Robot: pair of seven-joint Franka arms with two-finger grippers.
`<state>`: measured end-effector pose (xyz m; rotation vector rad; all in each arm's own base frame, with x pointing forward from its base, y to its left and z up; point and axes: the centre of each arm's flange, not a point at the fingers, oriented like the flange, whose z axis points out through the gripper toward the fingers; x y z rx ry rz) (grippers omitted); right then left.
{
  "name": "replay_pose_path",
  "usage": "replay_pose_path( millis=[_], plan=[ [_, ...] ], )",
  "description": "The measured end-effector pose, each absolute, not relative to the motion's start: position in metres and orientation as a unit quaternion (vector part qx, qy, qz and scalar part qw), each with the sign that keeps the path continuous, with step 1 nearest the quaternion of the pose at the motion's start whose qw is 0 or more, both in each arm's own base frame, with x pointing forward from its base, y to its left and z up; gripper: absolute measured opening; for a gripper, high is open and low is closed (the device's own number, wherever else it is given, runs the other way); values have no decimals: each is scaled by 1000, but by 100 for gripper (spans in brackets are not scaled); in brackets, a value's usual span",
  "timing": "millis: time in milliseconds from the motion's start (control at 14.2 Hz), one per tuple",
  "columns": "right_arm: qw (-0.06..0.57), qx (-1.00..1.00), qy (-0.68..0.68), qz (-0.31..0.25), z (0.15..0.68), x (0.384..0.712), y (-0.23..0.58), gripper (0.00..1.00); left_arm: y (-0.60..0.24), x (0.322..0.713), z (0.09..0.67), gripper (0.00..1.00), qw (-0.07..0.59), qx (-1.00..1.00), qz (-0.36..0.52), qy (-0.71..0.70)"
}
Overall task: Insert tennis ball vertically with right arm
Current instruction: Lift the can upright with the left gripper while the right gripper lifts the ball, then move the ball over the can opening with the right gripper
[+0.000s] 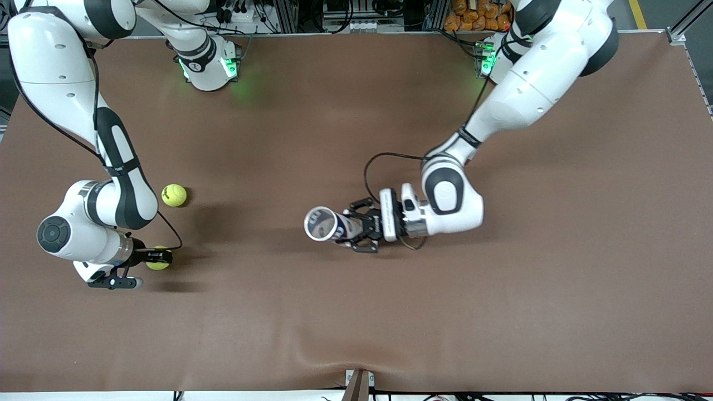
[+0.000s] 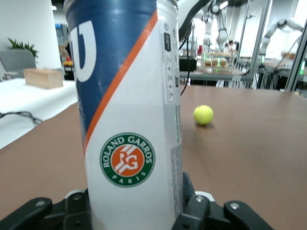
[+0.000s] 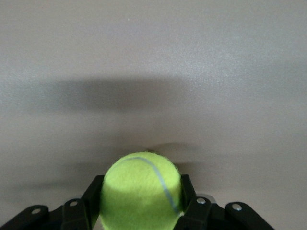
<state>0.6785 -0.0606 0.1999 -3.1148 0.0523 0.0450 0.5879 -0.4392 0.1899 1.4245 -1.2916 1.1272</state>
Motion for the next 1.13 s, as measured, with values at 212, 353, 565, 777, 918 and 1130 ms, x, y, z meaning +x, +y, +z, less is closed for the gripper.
replay_pose_path(
  millis=[212, 353, 565, 777, 918, 1130],
  plan=[
    [14, -1000, 9, -1, 221, 687, -51, 67, -458, 574, 182, 66, 471, 554, 472, -499],
    [18, -1000, -2, 3, 250, 690, -31, 67, -466, 563, 162, 66, 472, 546, 493, -487],
    [21, -999, 18, 20, 298, 683, 19, 67, -492, 532, 130, 66, 470, 537, 515, -476],
    [24, -998, 50, 22, 341, 673, 68, 67, -518, 509, 117, 67, 486, 542, 510, -459],
    [44, -996, 71, 31, 367, 664, 89, 67, -522, 503, 104, 67, 486, 546, 506, -459],
    [66, -993, 93, 39, 405, 652, 98, 67, -517, 503, 85, 67, 486, 550, 503, -457]
  ],
)
